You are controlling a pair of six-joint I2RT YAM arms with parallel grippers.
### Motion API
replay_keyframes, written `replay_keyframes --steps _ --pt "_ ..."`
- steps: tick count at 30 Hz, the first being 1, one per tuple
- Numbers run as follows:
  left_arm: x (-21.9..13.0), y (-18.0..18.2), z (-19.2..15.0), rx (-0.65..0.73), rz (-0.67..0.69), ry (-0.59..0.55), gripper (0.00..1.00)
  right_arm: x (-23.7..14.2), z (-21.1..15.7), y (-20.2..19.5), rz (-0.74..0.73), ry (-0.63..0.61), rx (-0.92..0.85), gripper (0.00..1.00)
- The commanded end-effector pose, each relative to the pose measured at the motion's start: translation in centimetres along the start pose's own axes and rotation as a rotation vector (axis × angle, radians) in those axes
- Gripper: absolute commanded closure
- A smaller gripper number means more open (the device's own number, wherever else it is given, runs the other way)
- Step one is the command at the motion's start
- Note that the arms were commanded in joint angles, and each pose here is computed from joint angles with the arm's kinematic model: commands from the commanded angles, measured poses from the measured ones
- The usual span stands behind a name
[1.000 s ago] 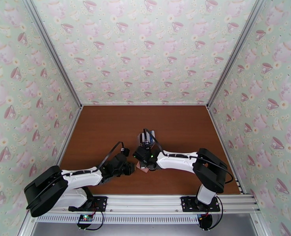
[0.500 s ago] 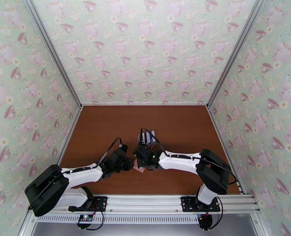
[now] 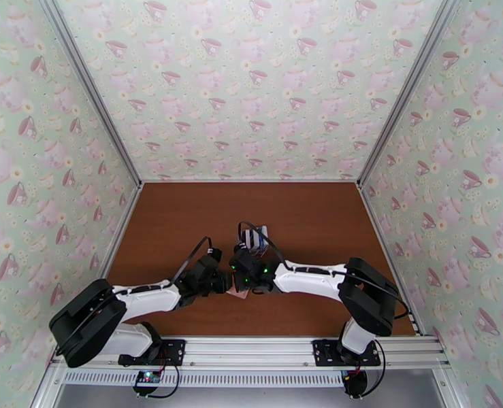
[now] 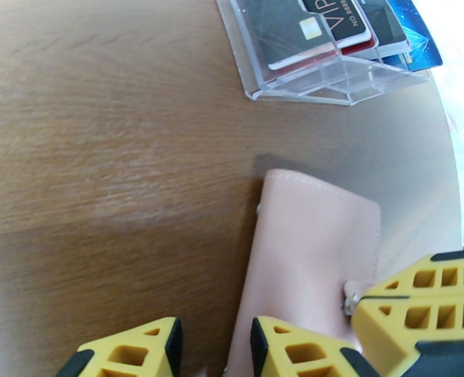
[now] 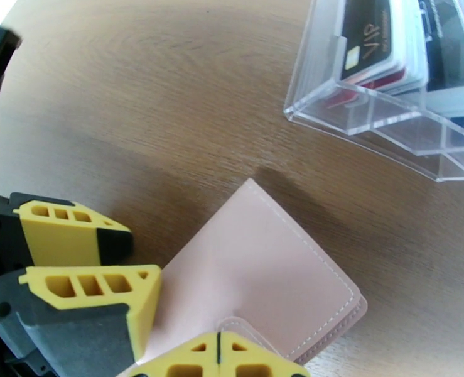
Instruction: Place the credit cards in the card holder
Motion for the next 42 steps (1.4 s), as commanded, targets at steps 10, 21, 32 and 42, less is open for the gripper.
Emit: replay_keyframes --steps 10,21,32,42 --pt "2.1 0.5 -3.7 0.021 0.097 0.151 0.63 0.1 0.5 0.4 0.089 -0.044 0.033 1.00" --pt "4.0 3.0 -7.2 -0.024 0.244 0.273 0.67 -0.2 0.4 -0.9 0.125 -0.069 0.093 1.00" --pt "4.4 3.9 -8.1 -0.034 0.324 0.335 0.69 -1.5 0.2 -3.5 0.161 -0.133 0.210 1.00" --pt "4.0 3.7 -8.0 -0.032 0.311 0.328 0.70 -2.0 -0.7 -4.8 0.153 -0.143 0.259 1.00"
Point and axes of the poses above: each hand's point on the last joint's axis, 136 mm out from that joint toward the fingers, its own x axis out along the fingers, its own y axis along the line the jaws close on, z = x × y, the point moved 9 cm from there along -x, back along the fingers, and after that the axes turned 3 degrees about -x, right-handed, at the moved point
